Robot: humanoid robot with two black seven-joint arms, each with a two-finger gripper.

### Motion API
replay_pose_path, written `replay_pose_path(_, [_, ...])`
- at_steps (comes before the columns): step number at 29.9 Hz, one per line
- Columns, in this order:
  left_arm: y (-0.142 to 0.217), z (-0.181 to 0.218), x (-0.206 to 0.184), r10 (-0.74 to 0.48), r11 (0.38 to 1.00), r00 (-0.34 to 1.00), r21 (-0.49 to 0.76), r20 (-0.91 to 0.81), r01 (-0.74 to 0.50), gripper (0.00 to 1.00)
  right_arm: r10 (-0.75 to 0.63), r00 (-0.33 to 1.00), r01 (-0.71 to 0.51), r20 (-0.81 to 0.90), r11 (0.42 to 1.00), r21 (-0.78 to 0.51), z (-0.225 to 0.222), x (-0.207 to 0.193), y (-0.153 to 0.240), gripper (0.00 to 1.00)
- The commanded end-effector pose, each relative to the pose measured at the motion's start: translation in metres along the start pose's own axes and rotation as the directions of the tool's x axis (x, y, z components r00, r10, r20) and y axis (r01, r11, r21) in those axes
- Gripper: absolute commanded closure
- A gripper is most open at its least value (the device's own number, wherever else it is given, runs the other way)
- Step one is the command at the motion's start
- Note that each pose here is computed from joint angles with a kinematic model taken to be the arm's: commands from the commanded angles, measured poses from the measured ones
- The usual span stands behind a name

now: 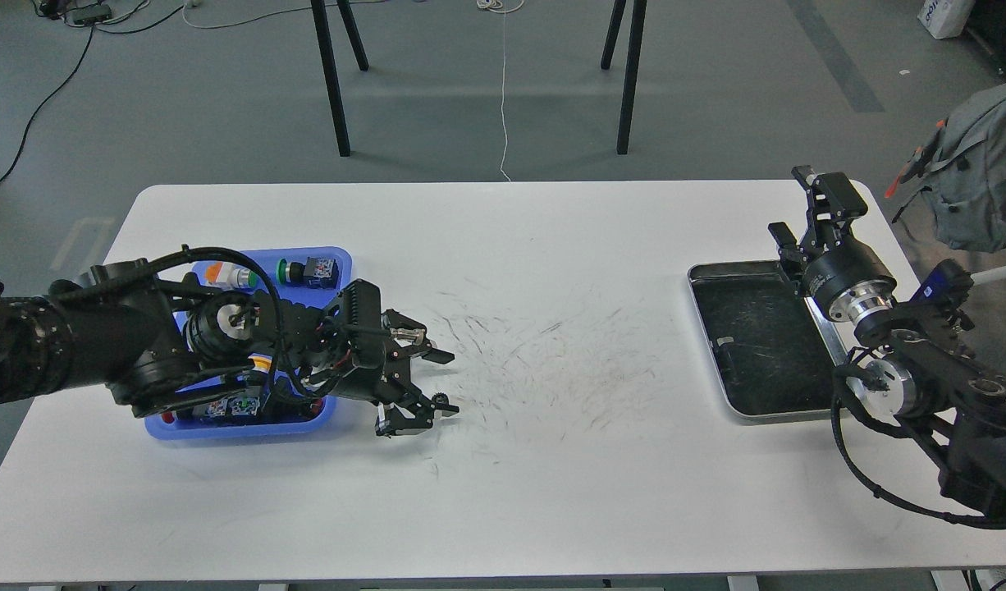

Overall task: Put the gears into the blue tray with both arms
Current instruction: 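Close the left gripper around the black gear on the table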

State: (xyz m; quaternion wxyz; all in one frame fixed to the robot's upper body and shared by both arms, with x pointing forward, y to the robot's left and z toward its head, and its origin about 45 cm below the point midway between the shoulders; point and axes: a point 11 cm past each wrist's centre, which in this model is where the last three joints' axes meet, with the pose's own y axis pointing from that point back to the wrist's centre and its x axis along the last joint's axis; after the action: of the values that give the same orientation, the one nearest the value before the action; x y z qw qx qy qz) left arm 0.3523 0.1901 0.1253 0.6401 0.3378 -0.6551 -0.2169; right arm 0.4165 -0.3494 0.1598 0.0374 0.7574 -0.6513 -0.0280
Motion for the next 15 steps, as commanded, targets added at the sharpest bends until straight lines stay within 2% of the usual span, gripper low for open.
replay_pose_path(1, [0.001, 0.002, -0.006, -0.019, 1.0, 1.0, -0.006, 0.001, 0.019, 0.3, -0.005, 1.0, 0.005, -0.005, 1.0, -0.005, 0.002, -0.001, 0.001, 0.07])
replay_pose_path(11, [-0.002, 0.007, -0.015, -0.027, 1.0, 0.999, -0.01, -0.018, 0.026, 0.31, -0.008, 1.0, 0.008, -0.014, 1.0, -0.016, 0.005, -0.003, 0.002, 0.07])
replay_pose_path(15, [-0.003, 0.008, -0.017, -0.028, 1.0, 0.999, -0.012, -0.021, 0.028, 0.36, -0.012, 1.0, 0.011, -0.012, 1.0, -0.017, 0.006, -0.005, 0.001, 0.07])
